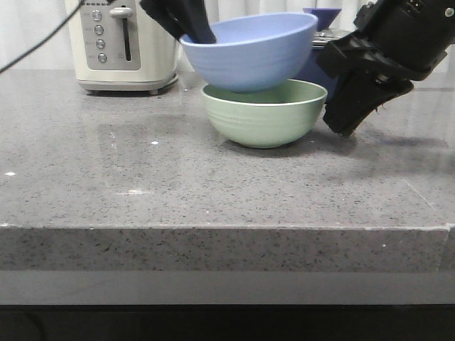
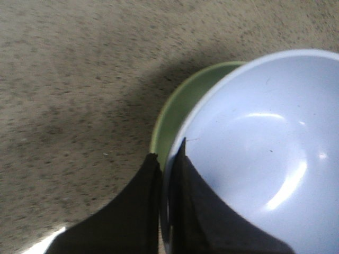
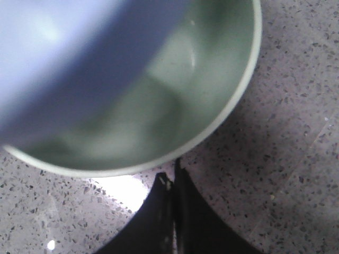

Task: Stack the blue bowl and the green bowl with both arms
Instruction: 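Lift the blue bowl with the left gripper and lower it into the green bowl, then open the left gripper and withdraw both grippers from the bowls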

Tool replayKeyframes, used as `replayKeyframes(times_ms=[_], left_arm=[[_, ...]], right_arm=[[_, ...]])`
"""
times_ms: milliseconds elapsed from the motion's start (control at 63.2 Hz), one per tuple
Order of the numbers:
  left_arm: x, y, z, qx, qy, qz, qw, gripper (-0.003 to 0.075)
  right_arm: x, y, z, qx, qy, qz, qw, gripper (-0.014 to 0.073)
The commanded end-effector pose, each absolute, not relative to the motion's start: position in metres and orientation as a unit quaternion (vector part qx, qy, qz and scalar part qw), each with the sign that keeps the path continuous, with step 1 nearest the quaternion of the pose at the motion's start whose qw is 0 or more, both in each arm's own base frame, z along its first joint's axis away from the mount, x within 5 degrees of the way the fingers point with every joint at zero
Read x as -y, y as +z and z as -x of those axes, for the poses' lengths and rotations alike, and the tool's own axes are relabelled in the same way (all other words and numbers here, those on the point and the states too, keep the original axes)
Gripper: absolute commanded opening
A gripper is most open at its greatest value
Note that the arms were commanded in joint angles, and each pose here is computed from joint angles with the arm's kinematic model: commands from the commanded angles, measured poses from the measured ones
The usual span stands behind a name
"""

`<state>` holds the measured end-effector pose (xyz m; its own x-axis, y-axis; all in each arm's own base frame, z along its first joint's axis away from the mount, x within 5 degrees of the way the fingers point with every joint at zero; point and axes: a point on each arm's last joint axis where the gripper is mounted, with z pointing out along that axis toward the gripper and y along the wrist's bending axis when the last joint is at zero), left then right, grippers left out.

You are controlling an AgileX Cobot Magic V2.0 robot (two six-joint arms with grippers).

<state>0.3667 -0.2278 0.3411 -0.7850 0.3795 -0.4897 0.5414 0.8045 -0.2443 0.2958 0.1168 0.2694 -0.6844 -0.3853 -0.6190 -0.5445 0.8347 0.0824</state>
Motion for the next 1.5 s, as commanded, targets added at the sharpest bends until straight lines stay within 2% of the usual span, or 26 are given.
replayKeyframes(times_ms=[0,554,617,823,886,1092,1203,1298,1488], left_arm=[[0.235,0.376,-0.353,-0.903,-0.222,-0.249,0.269,-0.0020],[0.236,0.376,-0.354,-0.902,-0.206,-0.256,0.279,-0.0010],[0.236,0.376,-0.354,-0.902,-0.206,-0.256,0.279,0.0038],[0.237,0.376,-0.353,-0.902,-0.206,-0.256,0.279,0.0300],[0.237,0.376,-0.353,-0.902,-0.206,-0.256,0.279,0.0342],[0.234,0.382,-0.352,-0.900,-0.207,-0.254,0.289,0.0348],[0.224,0.399,-0.345,-0.894,-0.203,-0.252,0.311,0.0348],[0.211,0.417,-0.335,-0.889,-0.169,-0.257,0.340,0.0347],[0.183,0.447,-0.302,-0.875,-0.145,-0.242,0.393,0.0347]], right_arm=[[-0.116,0.290,-0.296,-0.893,0.134,0.250,0.348,-0.0063],[-0.116,0.290,-0.296,-0.893,0.134,0.250,0.348,-0.0063],[-0.116,0.290,-0.296,-0.893,0.134,0.250,0.348,-0.0063],[-0.116,0.290,-0.296,-0.893,0.134,0.250,0.348,-0.0063],[-0.116,0.290,-0.296,-0.893,0.134,0.250,0.348,-0.0063],[-0.116,0.290,-0.296,-0.893,0.134,0.250,0.348,-0.0063],[-0.116,0.290,-0.296,-0.893,0.134,0.250,0.348,-0.0063],[-0.116,0.290,-0.296,-0.893,0.134,0.250,0.348,-0.0063],[-0.116,0.290,-0.296,-0.893,0.134,0.250,0.348,-0.0063]])
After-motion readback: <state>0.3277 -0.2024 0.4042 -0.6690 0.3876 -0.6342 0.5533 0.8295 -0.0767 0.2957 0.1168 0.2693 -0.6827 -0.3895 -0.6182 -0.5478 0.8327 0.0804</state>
